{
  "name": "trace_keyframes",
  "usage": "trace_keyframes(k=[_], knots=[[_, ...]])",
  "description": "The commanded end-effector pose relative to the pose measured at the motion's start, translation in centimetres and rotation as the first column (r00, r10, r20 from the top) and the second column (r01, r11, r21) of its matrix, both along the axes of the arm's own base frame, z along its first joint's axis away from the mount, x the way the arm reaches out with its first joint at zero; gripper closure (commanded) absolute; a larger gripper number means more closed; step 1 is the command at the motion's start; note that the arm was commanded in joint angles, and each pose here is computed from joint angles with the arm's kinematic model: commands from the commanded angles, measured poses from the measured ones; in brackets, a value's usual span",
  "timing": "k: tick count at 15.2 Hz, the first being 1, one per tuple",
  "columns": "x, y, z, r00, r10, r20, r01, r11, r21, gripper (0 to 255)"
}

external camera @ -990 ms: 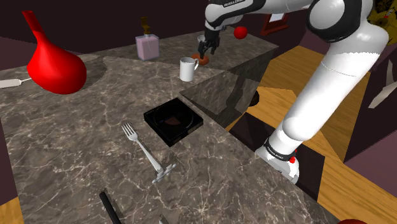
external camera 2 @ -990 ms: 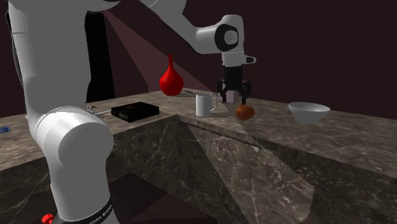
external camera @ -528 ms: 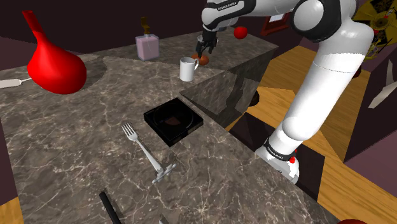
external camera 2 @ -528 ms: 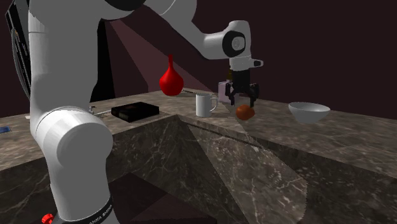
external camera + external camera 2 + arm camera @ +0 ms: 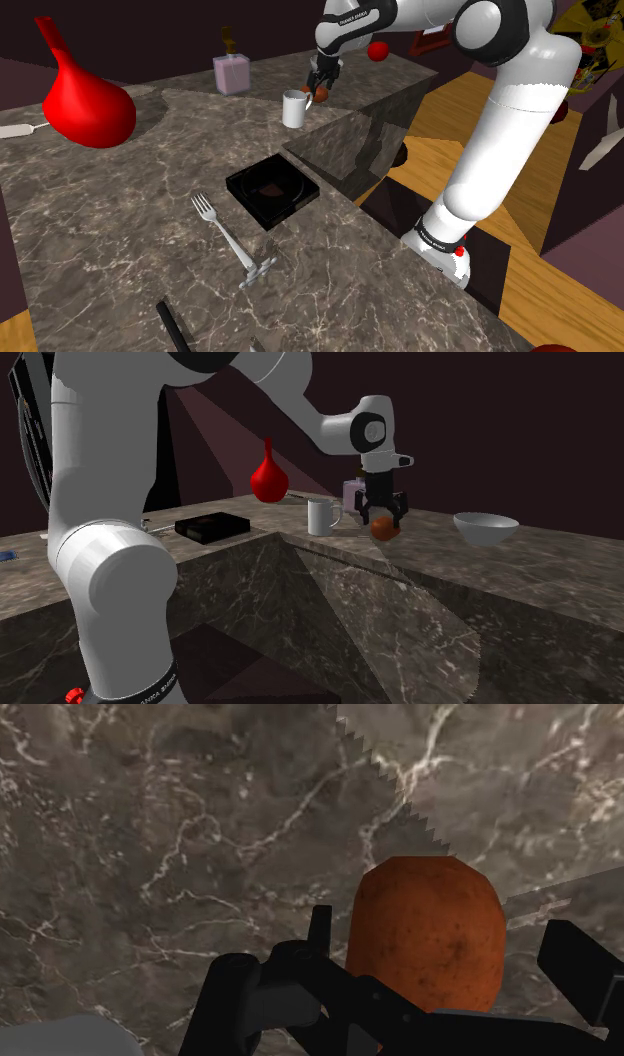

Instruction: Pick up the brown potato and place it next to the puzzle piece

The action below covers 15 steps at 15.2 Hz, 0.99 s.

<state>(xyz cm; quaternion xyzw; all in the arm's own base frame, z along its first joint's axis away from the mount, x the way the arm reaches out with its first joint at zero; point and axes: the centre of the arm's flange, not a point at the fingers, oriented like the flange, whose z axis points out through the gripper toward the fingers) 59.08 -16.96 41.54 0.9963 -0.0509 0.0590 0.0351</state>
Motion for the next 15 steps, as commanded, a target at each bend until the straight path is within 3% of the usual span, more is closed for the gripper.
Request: trace_keyframes(k=[1, 3, 4, 15], knots=[[0.0, 0.0, 0.0, 1.0, 0.0, 0.0, 0.0, 1.0, 0.0, 0], [0.0, 0.0, 0.0, 1.0, 0.0, 0.0, 0.0, 1.0, 0.0, 0], [0.0, 0.0, 0.0, 1.0, 0.0, 0.0, 0.0, 1.0, 0.0, 255], [0.0, 0.0, 1.0, 1.0, 0.0, 0.0, 0.0, 1.0, 0.0, 255]])
